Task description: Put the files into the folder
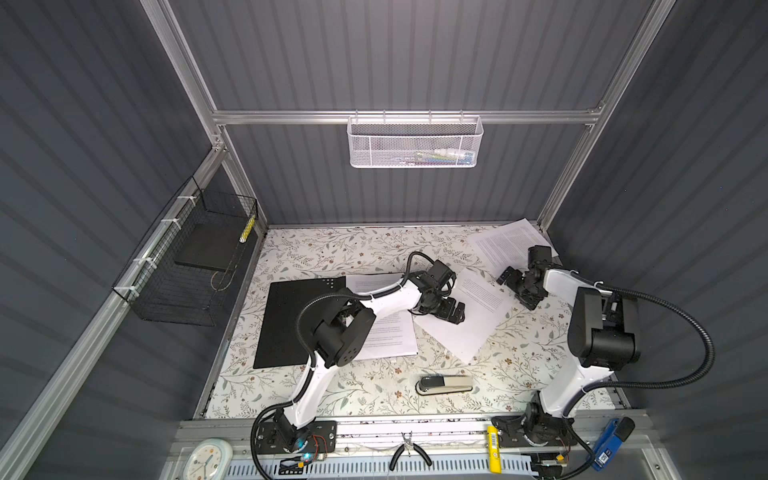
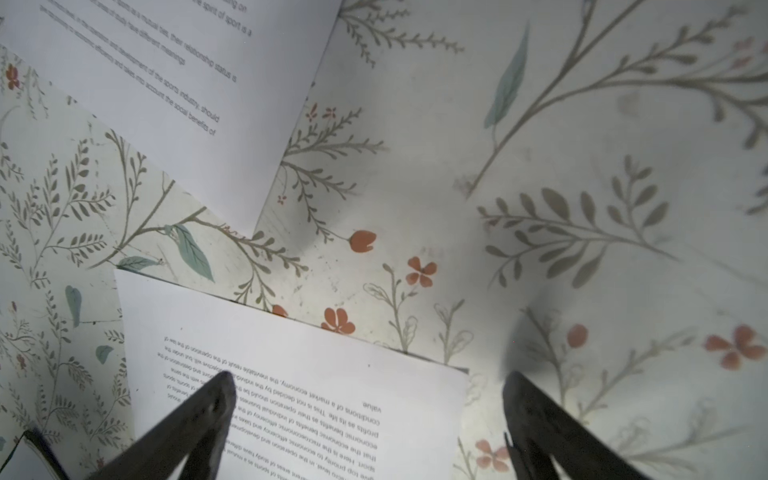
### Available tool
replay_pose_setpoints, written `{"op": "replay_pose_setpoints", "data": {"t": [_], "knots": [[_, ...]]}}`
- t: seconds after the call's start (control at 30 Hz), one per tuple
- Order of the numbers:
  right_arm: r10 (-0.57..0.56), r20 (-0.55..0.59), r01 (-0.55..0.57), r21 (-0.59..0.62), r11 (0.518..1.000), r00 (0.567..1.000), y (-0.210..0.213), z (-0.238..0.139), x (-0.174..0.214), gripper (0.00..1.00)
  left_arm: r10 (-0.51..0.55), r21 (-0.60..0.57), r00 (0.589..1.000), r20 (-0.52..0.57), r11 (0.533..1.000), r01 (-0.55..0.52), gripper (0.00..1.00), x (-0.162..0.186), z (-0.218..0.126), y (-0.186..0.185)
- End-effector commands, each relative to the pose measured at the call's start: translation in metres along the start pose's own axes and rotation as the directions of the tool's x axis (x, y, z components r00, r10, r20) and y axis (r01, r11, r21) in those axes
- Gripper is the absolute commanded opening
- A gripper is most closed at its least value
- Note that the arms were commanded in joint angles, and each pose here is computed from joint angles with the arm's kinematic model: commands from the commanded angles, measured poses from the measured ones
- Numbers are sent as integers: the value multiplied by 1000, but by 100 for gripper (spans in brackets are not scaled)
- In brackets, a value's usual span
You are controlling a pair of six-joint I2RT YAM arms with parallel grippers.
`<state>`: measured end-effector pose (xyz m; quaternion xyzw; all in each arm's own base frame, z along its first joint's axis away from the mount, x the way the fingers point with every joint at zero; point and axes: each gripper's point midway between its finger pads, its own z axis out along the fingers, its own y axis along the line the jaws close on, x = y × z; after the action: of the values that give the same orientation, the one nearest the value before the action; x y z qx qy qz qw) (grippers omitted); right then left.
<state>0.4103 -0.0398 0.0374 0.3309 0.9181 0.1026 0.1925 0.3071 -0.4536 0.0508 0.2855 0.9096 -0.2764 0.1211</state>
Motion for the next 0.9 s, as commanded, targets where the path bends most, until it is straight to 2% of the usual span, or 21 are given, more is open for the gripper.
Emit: {"op": "replay_pose_setpoints", "data": {"t": [0.0,0.37,0.67,0.87], "knots": [[-33,-43,35,48,998,999,-6,1,3,99,12,16,1000,-17,1000,-11,100,-2,4,-5],[-69,-154,69,-5,998,986,4,14,14,99,-1,-36,998,-67,999,-1,100,12,20,12],[-83,-213,78,-32,996,973,5,12,30,99,-5,-47,995,-103,999,0,100,18,35,20],[-98,-266,49,-184,982,959,32,1,45,99,-6,-51,994,-106,999,1,100,19,38,21]]}}
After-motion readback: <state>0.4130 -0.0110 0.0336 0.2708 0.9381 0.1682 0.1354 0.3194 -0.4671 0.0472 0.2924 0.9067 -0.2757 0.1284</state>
